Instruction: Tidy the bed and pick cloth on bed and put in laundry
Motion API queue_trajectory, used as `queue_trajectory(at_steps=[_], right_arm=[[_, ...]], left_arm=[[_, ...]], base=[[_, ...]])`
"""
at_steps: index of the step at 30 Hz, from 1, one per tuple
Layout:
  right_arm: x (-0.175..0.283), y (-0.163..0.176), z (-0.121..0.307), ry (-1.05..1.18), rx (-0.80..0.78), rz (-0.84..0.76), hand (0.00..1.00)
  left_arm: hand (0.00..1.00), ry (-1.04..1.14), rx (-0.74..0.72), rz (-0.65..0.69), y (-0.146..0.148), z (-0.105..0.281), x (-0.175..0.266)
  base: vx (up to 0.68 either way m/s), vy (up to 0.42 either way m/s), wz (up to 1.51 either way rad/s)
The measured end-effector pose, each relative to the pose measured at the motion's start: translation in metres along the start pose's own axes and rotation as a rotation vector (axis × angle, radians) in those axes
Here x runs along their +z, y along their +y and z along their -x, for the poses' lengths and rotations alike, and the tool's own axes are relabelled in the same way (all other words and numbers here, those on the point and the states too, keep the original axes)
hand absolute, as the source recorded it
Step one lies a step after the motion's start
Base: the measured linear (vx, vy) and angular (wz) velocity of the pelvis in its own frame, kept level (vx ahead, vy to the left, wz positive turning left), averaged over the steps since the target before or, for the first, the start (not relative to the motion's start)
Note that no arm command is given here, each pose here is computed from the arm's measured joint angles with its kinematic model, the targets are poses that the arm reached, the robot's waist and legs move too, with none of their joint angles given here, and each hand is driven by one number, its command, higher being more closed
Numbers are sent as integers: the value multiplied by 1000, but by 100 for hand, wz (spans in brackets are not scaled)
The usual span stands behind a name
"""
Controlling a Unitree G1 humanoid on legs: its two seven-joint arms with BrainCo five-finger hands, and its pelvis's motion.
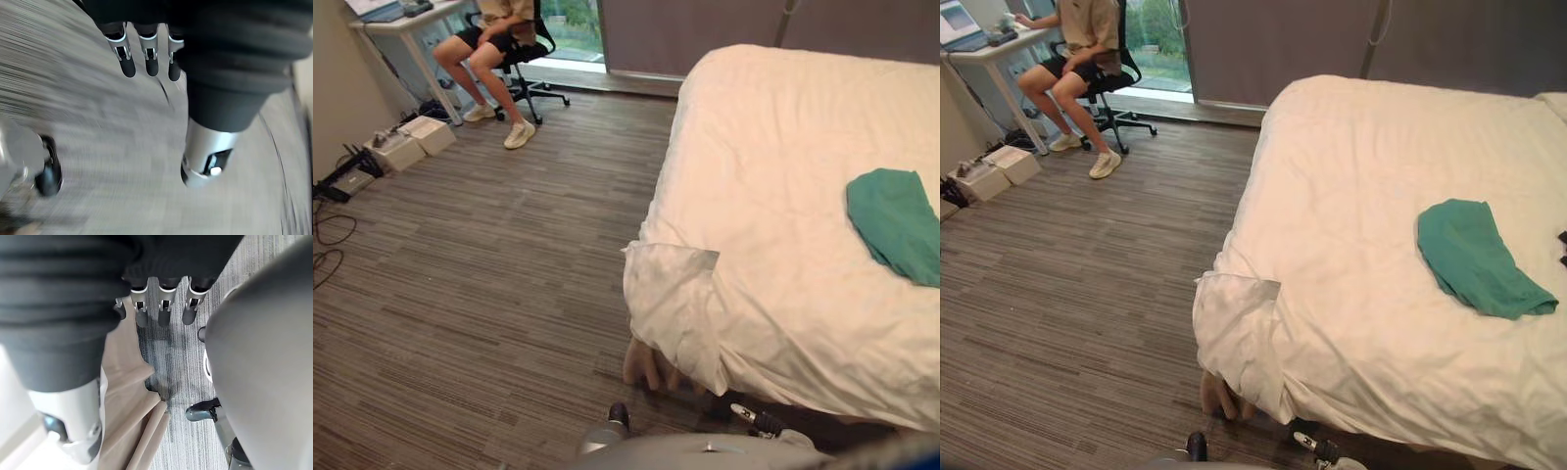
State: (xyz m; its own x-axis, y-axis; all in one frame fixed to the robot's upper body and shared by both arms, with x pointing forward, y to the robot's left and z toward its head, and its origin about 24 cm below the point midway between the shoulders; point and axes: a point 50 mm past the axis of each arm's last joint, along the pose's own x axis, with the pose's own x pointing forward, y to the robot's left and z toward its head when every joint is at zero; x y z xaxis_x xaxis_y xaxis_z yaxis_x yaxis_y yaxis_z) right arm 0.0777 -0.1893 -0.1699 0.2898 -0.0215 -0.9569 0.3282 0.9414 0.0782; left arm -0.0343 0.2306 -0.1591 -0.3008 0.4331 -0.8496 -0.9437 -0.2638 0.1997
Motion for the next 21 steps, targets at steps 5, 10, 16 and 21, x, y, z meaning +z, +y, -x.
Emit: queue_trajectory(at_steps=[5, 10, 16, 21], right_arm=[[1, 2, -1, 24, 3, 17, 0], [-5, 2, 0, 51, 5, 14, 0], [-4, -2, 1, 19, -14, 0, 0], [4, -7, 2, -31, -33, -2, 0]], left_arm=[[0, -169, 13, 372, -5, -1, 44], [0, -577, -445, 654, -93, 61, 152], [0, -1039, -989, 762, -156, 210, 224], [0, -1308, -1386, 570, -182, 313, 209]], base=[[-15, 26, -1], [32, -22, -9], [26, -31, -37], [-19, 62, -38]])
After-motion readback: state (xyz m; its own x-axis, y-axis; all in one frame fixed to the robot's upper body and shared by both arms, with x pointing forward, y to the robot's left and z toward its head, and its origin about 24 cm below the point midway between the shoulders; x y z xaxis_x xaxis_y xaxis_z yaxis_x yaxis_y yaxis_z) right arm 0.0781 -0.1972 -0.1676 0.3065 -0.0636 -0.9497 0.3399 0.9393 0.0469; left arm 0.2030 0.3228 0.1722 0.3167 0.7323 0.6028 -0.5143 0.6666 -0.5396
